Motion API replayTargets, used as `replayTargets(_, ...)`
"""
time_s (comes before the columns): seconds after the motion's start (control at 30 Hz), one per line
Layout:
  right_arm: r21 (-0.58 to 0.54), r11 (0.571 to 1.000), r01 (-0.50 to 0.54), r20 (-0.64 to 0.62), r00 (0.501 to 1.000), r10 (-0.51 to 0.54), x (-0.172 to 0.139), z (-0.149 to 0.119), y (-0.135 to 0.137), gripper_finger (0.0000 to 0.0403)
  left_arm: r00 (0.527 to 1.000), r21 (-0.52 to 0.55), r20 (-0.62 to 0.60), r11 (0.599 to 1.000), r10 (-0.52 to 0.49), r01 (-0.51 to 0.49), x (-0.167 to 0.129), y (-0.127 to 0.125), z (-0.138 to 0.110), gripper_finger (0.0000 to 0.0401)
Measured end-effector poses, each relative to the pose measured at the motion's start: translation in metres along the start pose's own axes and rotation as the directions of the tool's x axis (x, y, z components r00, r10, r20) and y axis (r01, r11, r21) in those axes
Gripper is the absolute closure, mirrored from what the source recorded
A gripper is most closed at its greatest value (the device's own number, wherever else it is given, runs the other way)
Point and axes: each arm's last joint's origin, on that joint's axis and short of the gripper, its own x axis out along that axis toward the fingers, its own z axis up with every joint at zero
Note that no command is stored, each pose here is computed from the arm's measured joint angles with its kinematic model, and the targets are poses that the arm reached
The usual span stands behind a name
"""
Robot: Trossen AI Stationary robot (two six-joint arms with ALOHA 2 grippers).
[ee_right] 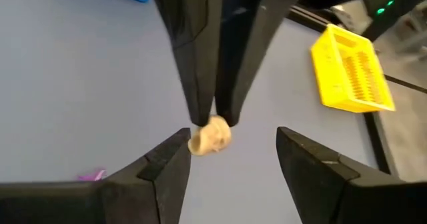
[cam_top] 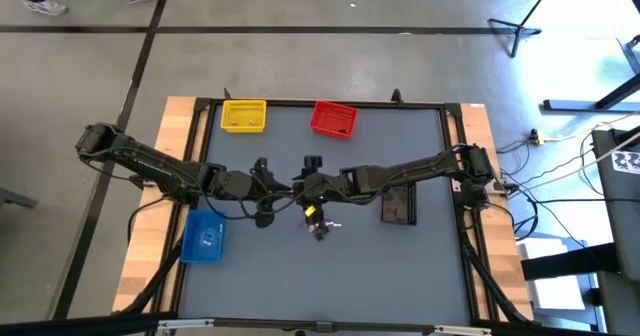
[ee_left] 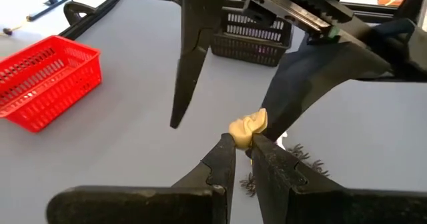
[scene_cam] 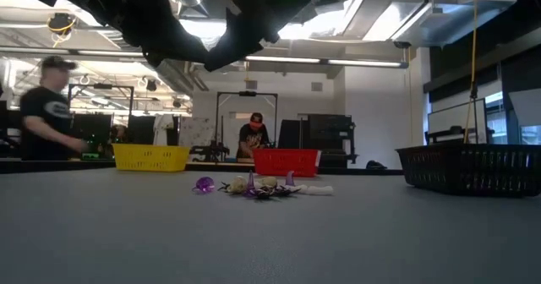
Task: Sort Halloween decoration
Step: Put the yellow skull toy into the yellow bin
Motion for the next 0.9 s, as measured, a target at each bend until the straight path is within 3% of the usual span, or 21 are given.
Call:
replayTargets(0.47,-0.018,1.0,0.009,-0.055,0.998,-0.01,0.0,-0.005,0.001,0.0182,0.989,-0.001,0.037,0.99,0.144,-0.144,0.0,0.004,0.001,0.0362)
replayTargets(0.9,-0.038,0.999,-0.005,-0.114,0.993,0.0,-0.001,-0.011,0.002,0.0182,0.942,-0.023,0.058,0.943,0.331,-0.331,0.002,0.02,0.003,0.0362)
